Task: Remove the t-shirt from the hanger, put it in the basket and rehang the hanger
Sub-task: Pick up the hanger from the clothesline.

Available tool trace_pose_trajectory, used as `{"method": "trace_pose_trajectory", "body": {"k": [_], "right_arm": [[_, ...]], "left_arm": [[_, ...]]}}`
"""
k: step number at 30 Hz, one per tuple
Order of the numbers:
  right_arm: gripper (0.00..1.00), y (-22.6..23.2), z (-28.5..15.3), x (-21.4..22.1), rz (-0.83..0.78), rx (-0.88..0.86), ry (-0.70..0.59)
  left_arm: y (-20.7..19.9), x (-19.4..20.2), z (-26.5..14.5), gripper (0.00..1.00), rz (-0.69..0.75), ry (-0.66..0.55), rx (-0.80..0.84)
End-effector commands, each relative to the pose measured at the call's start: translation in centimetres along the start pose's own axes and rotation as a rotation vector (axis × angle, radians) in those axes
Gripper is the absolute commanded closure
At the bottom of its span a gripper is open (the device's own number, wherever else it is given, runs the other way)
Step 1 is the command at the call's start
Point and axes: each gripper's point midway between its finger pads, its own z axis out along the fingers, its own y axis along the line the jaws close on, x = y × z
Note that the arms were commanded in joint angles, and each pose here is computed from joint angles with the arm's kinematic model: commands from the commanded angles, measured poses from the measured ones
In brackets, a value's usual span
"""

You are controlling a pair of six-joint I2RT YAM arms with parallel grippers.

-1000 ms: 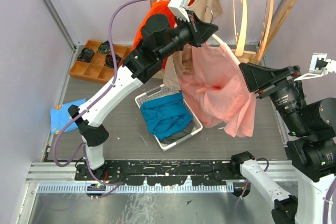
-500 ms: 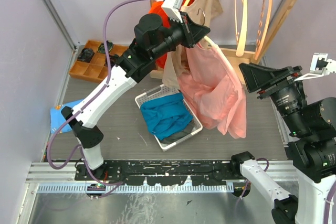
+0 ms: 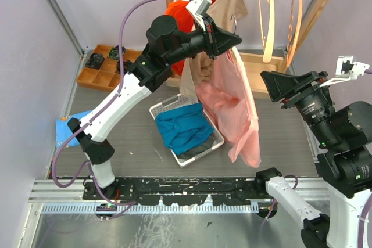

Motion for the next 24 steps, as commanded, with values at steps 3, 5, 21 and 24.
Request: {"method": "trace_pose_trajectory", "body": {"k": [3, 5, 21, 24], "right_arm": [[0.53, -1.3, 2.1, 1.0, 0.045, 0.047, 0.022], [0.53, -1.7, 3.3, 1.7, 0.057, 0.055, 0.057], [0.52, -3.0, 11.1, 5.3, 0.136, 0.026, 0.182], [0.52, -2.7, 11.4, 4.9, 0.137, 0.011, 0.172]], "left_arm": [[-5.3, -3.9, -2.3, 1.00, 0.116, -0.082, 0.219], [-5.6, -3.8, -2.7, 1.00, 0.138, -0.077, 0.232], [-9.2, -4.2, -6.2, 1.00, 0.183, -0.050, 0.380], [-9.1, -3.8, -6.3, 1.00, 0.179, -0.041, 0.376]]}}
